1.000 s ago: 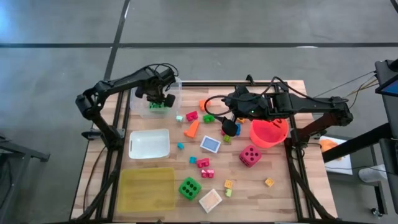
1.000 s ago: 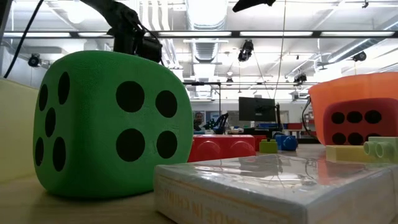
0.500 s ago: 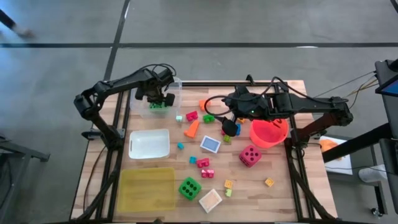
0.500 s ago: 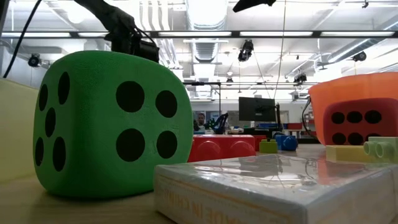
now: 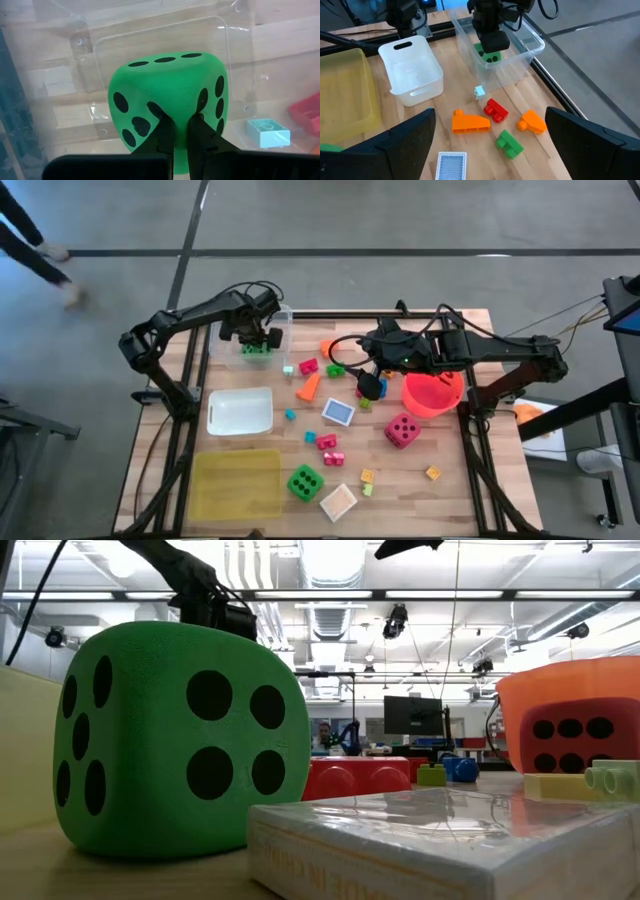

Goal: Pick & Place Toys
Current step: Put the green dice into the transparent bin, then put the red game piece into the white bin

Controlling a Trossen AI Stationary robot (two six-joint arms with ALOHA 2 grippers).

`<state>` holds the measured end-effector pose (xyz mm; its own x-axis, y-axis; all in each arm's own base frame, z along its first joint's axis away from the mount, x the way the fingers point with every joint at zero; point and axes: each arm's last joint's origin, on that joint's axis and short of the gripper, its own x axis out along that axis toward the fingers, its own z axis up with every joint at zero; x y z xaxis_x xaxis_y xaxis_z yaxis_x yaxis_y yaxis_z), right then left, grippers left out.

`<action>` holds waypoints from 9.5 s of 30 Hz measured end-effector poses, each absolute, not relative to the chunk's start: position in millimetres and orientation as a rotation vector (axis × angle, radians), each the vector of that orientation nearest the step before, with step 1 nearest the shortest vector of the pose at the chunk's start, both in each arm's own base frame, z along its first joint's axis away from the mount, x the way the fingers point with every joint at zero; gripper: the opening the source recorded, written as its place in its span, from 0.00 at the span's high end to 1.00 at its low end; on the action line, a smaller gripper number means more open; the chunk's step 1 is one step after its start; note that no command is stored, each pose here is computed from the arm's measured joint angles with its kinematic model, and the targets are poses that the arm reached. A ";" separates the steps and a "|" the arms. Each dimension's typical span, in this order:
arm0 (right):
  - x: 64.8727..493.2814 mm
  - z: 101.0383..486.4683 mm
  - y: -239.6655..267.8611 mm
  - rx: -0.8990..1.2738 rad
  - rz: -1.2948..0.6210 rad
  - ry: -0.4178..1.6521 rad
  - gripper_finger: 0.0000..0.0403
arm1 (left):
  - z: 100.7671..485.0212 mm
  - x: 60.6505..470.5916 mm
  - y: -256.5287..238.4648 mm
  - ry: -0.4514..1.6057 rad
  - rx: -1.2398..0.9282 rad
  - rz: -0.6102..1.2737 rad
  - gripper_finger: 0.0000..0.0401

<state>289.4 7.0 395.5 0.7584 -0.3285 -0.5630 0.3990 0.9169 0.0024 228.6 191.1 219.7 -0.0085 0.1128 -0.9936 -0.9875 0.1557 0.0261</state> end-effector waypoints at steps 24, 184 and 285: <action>289.2 395.3 6.9 0.120 -0.397 0.592 0.08 | 219.4 233.7 193.0 1.166 -1.032 1.088 0.50; 316.6 147.1 -44.3 -0.328 0.155 1.465 0.27 | 372.8 182.0 -10.5 0.751 -0.711 0.342 0.39; 364.4 380.8 16.8 -0.061 -0.264 0.512 0.32 | 361.3 297.6 -0.4 0.286 -1.112 0.367 0.78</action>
<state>364.4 16.8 380.8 0.8387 -0.2650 -0.4757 0.2347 0.9642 -0.1234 297.6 -0.4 361.3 0.9042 0.1442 -0.4019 -0.4251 0.3932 -0.8153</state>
